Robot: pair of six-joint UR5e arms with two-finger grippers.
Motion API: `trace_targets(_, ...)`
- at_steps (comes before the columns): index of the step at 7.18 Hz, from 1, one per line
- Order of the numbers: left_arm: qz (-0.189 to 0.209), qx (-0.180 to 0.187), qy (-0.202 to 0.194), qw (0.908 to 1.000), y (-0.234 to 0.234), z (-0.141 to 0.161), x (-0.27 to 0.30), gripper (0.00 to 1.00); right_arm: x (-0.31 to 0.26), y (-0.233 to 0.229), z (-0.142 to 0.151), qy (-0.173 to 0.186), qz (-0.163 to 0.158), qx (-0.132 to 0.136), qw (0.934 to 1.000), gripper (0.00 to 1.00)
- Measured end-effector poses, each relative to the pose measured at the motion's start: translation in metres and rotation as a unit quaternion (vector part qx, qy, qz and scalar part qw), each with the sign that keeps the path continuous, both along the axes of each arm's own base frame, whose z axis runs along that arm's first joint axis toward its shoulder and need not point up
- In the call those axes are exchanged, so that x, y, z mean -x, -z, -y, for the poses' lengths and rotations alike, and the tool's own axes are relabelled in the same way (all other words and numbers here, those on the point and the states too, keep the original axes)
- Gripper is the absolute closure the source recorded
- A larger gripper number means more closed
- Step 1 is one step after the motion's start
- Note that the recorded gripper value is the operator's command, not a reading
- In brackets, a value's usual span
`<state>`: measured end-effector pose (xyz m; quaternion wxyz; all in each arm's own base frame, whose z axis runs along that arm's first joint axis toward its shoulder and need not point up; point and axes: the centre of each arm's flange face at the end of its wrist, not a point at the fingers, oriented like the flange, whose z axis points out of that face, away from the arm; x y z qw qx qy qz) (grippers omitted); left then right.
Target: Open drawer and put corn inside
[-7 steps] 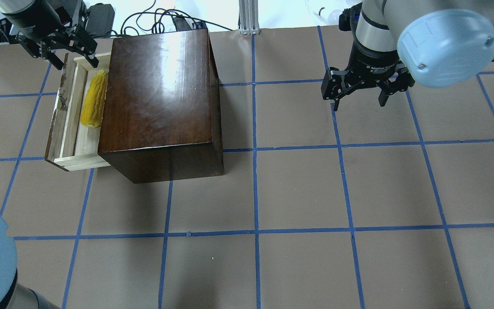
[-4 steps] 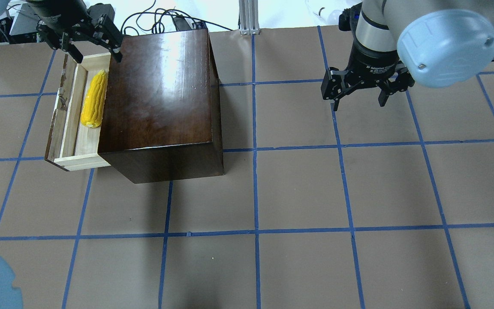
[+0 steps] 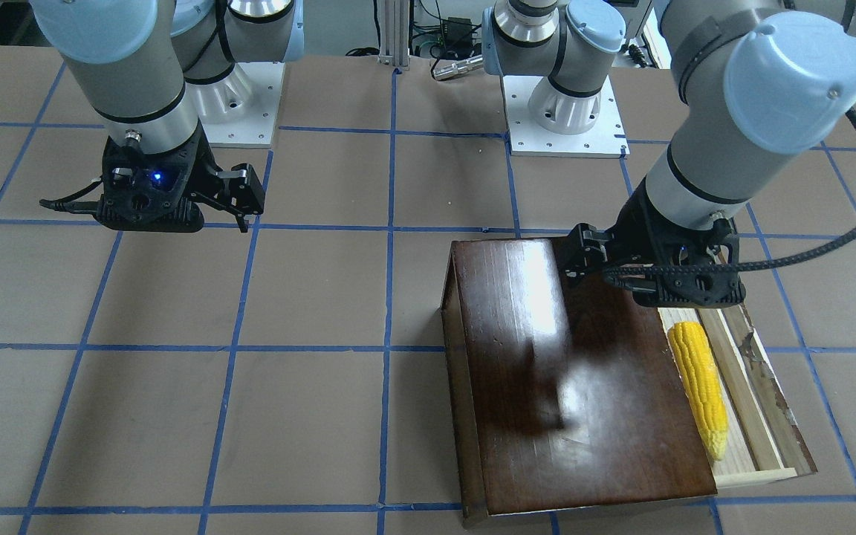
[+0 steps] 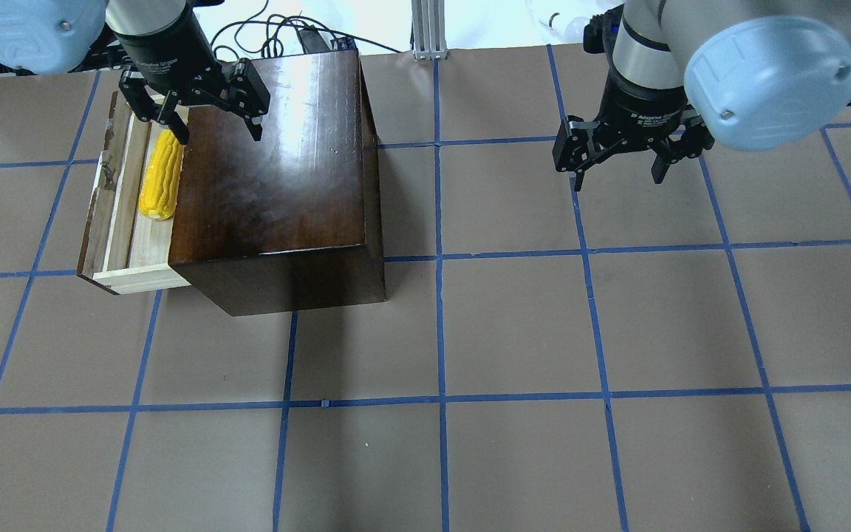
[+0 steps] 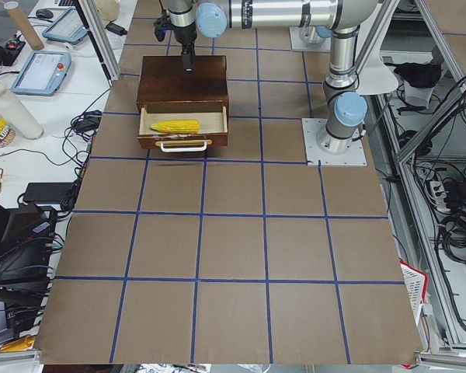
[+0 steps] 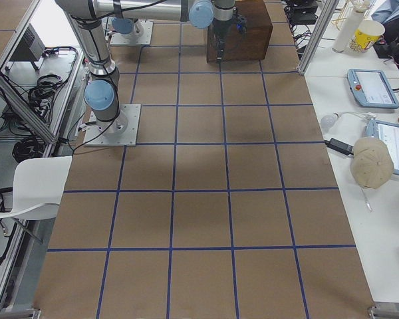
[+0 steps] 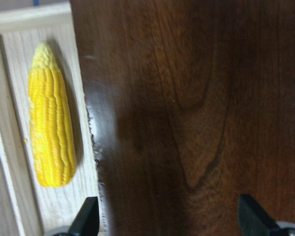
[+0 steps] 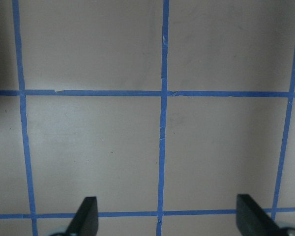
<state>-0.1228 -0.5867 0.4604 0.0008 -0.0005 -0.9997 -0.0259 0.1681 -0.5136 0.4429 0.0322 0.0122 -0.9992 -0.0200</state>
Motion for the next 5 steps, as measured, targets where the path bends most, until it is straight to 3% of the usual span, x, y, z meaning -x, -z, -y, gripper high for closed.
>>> trace_targets(5,0.002,-0.005,-0.001,1.0,-0.007,-0.04,-0.001,0.0,0.0,0.0,0.0,0.0,-0.001,0.0,1.0,0.0)
